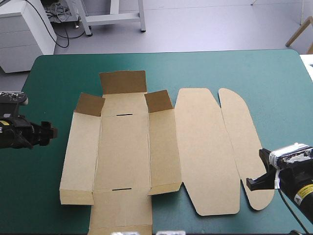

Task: Fold the box

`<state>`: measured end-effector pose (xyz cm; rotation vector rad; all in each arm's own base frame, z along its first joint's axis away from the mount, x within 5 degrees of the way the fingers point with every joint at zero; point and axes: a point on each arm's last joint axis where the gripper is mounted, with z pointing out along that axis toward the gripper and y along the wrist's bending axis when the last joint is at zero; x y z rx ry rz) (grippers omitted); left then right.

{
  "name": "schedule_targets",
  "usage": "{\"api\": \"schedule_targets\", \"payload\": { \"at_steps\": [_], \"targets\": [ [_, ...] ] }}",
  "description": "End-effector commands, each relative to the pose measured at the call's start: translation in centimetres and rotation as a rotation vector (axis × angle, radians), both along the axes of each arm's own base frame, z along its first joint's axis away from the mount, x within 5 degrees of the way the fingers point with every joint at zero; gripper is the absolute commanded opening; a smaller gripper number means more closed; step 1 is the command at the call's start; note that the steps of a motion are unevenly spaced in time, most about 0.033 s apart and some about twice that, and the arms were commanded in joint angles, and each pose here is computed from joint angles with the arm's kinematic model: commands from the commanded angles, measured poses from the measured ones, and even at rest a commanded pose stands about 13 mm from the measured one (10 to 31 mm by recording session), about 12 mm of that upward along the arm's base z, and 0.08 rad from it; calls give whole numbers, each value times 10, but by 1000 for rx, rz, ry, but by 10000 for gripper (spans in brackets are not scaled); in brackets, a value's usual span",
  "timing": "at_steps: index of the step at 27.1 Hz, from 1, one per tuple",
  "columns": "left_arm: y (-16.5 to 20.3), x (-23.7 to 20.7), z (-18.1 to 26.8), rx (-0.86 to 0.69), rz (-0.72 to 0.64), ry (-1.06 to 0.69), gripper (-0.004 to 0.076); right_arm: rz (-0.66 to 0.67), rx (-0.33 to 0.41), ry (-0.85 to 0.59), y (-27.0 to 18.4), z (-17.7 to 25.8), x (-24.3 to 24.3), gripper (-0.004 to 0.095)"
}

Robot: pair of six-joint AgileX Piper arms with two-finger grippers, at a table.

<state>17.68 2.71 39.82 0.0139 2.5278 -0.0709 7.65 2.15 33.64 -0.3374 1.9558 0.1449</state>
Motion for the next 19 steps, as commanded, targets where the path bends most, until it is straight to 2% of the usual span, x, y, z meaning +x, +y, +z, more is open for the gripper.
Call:
{"api": "schedule_targets", "payload": {
  "at_steps": [1, 7, 12, 19],
  "targets": [
    [-2, -11, 11, 5, 20, -6, 552, 4, 3, -82, 0, 13, 2, -19],
    [-2, -10, 11, 6, 20, -6, 548, 7, -9, -81, 0, 13, 2, -19],
    [10, 11, -4, -3, 31, 72, 548, 9, -9, -81, 0, 13, 2, -19],
    [40, 48, -42, -200, 35, 174, 548, 10, -21, -78, 0, 12, 2, -19]
  ]
}}
